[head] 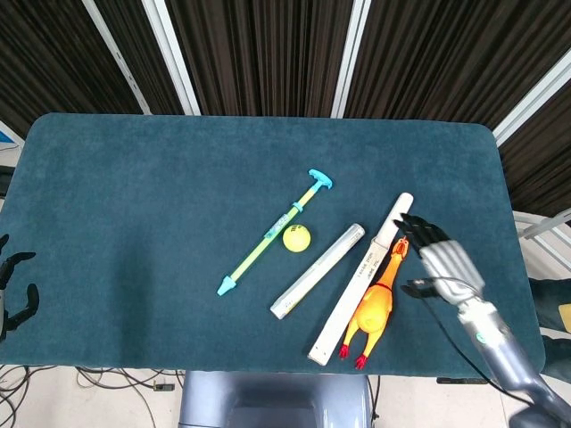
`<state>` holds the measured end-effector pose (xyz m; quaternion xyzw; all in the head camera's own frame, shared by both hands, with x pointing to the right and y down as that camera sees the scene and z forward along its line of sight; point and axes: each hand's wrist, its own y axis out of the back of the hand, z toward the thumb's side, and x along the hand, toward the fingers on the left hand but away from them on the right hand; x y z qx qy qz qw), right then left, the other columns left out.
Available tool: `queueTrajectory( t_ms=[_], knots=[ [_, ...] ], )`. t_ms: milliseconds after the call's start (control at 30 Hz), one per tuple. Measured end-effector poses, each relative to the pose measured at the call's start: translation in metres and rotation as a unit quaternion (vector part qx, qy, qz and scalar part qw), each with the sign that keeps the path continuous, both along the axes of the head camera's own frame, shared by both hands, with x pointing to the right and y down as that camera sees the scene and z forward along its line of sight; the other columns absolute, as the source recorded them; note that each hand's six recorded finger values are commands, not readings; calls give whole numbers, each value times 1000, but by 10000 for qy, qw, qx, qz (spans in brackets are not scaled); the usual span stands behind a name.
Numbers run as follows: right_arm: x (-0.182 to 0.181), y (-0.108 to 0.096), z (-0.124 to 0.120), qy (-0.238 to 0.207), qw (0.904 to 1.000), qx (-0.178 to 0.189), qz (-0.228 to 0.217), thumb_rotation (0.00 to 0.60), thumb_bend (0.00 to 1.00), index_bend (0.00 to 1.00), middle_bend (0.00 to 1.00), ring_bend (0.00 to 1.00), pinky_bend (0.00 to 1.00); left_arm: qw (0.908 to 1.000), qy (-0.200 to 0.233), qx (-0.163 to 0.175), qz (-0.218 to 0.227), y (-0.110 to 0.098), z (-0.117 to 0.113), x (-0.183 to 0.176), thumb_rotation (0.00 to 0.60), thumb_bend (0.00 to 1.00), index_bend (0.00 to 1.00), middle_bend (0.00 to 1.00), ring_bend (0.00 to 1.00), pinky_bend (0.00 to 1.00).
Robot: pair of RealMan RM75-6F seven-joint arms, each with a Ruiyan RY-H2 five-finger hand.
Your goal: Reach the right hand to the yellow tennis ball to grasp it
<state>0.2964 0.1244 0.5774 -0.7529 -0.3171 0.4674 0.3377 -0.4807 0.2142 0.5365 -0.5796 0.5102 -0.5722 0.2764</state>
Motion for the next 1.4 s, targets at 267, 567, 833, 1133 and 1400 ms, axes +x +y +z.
queueTrajectory(
  t_ms=[267,567,833,1133,1400],
  knots=[
    [-86,-44,38,117,9966,-513,-642,600,37,0,96,81,158,10000,63,-18,-64,-2,0,-1,600,526,250,0,0,0],
    [-138,-53,101,314,9926,-1097,-405,600,43,22,148,126,158,9998,116,-102,-87,-2,4,-2,600,526,250,0,0,0],
    [-153,-47,137,497,9905,-1260,-217,600,57,95,196,174,158,9997,136,-154,-95,-1,5,-1,600,526,250,0,0,0],
    [-165,-48,157,398,9919,-1202,70,600,77,150,236,218,158,9997,137,-155,-124,-2,5,-2,600,526,250,0,0,0],
    [-175,-49,159,271,9932,-1118,161,600,129,267,341,316,158,9997,134,-161,-133,-2,5,-2,600,526,250,0,0,0]
  ],
)
